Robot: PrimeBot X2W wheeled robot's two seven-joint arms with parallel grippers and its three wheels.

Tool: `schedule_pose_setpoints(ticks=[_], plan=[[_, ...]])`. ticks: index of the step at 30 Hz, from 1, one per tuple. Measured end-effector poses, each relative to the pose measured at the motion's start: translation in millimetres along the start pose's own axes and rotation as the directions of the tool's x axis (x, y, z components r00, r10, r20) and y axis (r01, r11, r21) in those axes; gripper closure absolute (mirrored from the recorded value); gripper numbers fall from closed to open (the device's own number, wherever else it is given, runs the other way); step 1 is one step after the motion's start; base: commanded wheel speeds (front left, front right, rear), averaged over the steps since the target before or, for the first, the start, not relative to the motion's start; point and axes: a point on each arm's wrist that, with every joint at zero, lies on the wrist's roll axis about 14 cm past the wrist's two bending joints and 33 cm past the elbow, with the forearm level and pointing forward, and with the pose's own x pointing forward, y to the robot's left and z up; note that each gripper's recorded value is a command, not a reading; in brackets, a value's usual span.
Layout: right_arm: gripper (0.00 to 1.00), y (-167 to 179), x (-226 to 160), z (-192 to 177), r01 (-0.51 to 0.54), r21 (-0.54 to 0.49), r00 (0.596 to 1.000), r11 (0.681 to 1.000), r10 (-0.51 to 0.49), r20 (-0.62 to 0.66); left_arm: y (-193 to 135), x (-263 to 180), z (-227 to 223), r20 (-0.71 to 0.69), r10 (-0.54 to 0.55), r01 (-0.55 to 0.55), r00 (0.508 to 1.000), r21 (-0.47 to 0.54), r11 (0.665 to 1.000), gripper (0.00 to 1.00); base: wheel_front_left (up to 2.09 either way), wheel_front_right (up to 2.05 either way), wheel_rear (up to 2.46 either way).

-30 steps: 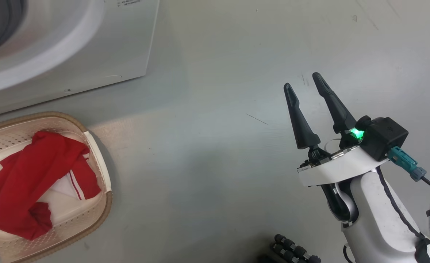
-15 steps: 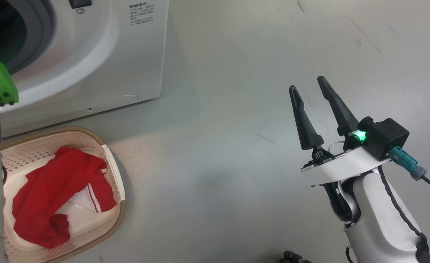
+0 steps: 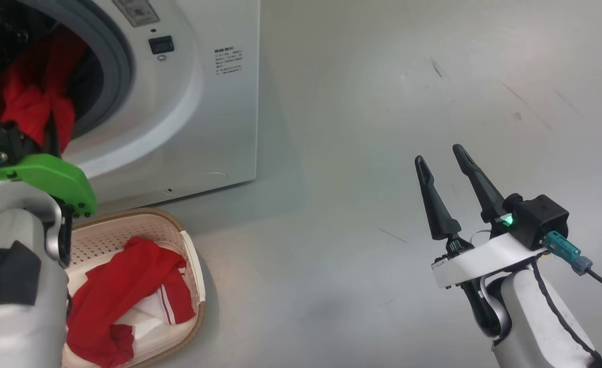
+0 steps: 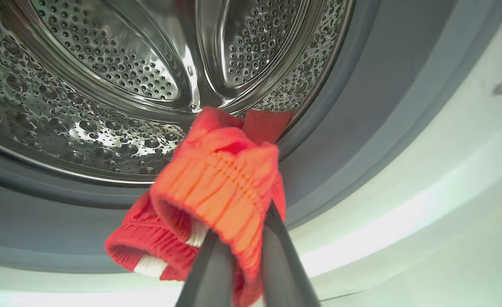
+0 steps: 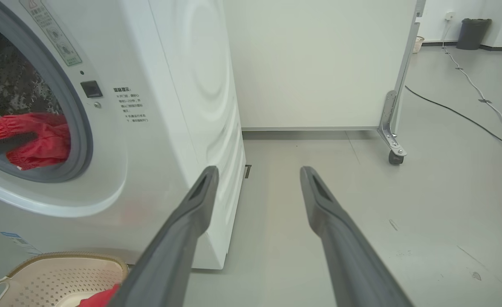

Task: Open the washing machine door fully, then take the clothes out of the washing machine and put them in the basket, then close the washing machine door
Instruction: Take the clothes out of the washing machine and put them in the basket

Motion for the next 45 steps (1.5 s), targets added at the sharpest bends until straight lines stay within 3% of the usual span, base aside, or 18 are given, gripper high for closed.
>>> schedule_pose_setpoints(ticks=[15,30,34,37,45], plan=[[0.0,9,-23,20,-0.034,-0.008,0.998,0.999,0.034,0.058,6,-76,6,0.081,0.036,-0.03,0.996,-0.066,0.997,1.0,0.0,0.0,0.0],[0.0,35,-25,29,-0.112,-0.001,0.989,0.994,0.112,0.092,23,-120,65,0.283,0.072,-0.065,0.956,-0.034,0.997,1.0,0.0,0.0,0.0],[0.0,43,-24,27,-0.135,-0.007,0.987,0.991,0.135,0.088,25,-129,91,0.363,0.076,-0.067,0.929,-0.036,0.997,1.0,0.0,0.0,0.0],[0.0,48,-23,27,-0.152,-0.007,0.985,0.988,0.152,0.087,29,-141,126,0.47,0.088,-0.073,0.878,-0.05,0.996,1.0,0.0,0.0,0.0],[0.0,50,-23,27,-0.157,-0.009,0.984,0.988,0.157,0.086,25,-162,164,0.592,0.084,-0.063,0.802,-0.056,0.996,1.0,0.0,0.0,0.0]])
